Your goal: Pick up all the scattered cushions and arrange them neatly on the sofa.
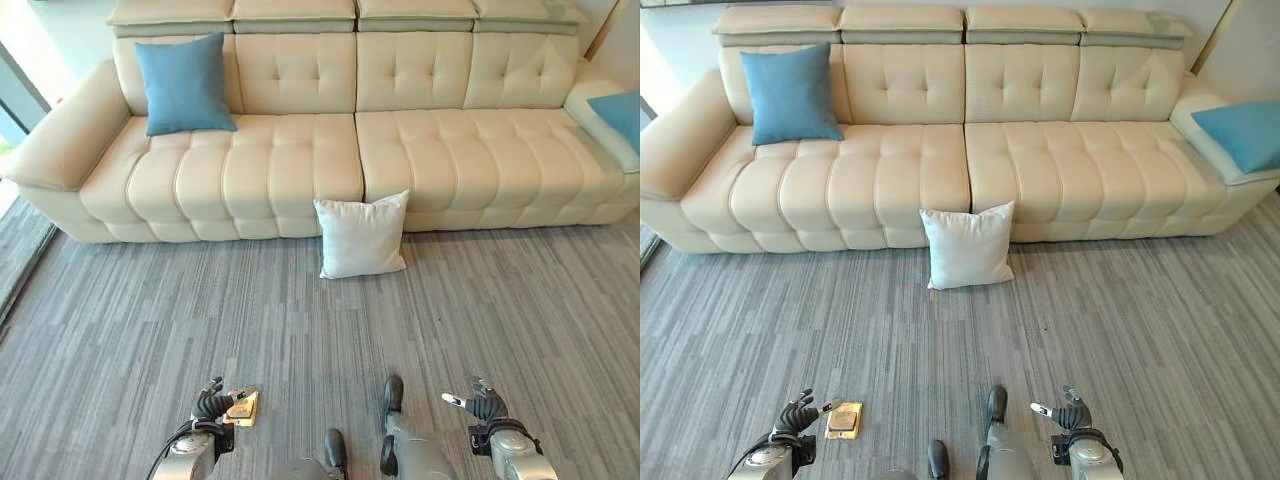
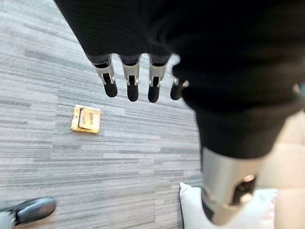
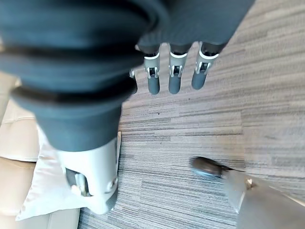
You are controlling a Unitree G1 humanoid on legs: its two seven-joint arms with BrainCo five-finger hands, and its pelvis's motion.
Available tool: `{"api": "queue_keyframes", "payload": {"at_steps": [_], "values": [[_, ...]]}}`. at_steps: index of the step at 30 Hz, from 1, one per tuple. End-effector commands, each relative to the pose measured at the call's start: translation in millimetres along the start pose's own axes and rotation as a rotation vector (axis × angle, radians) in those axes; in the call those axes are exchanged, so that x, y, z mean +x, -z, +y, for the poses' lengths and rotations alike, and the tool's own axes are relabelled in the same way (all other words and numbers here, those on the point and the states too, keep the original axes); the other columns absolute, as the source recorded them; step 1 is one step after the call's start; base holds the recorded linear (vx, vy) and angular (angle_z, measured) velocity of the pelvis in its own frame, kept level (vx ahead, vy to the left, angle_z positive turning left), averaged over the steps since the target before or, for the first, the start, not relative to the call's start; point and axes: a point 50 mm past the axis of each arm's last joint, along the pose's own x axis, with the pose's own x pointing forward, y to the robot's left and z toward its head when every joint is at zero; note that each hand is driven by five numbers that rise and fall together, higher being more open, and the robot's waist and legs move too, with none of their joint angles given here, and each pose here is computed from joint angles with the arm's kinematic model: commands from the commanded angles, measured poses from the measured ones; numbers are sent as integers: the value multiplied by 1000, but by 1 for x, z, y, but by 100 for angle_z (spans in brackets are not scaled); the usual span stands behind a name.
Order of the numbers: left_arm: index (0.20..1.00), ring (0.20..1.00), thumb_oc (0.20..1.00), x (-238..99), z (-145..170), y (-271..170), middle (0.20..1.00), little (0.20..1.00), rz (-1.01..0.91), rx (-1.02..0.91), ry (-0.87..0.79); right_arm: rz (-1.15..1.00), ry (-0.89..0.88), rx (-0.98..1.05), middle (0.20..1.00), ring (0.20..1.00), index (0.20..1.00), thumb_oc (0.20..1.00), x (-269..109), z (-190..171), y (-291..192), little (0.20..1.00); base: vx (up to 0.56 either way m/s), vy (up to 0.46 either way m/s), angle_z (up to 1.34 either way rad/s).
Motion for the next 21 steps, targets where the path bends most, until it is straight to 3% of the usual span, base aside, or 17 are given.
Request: {"api": "queue_keyframes", "payload": {"at_steps": [1, 13, 21], "values": [[1000, 1000, 1000, -2, 0, -35, 1000, 1000, -173, 54, 25, -82, 68, -18, 1000, 1000, 1000, 1000, 7, -22, -24, 1000, 594, -162, 23], [1000, 1000, 1000, 0, -18, -27, 1000, 1000, -121, -13, 59, -73, 105, 9, 1000, 1000, 1000, 1000, 7, -34, -22, 1000, 452, -257, 7], [1000, 1000, 1000, -3, -16, -10, 1000, 1000, -69, 21, 61, -59, 102, -10, 1000, 1000, 1000, 1000, 7, -34, -18, 1000, 322, -54, 2]]}}
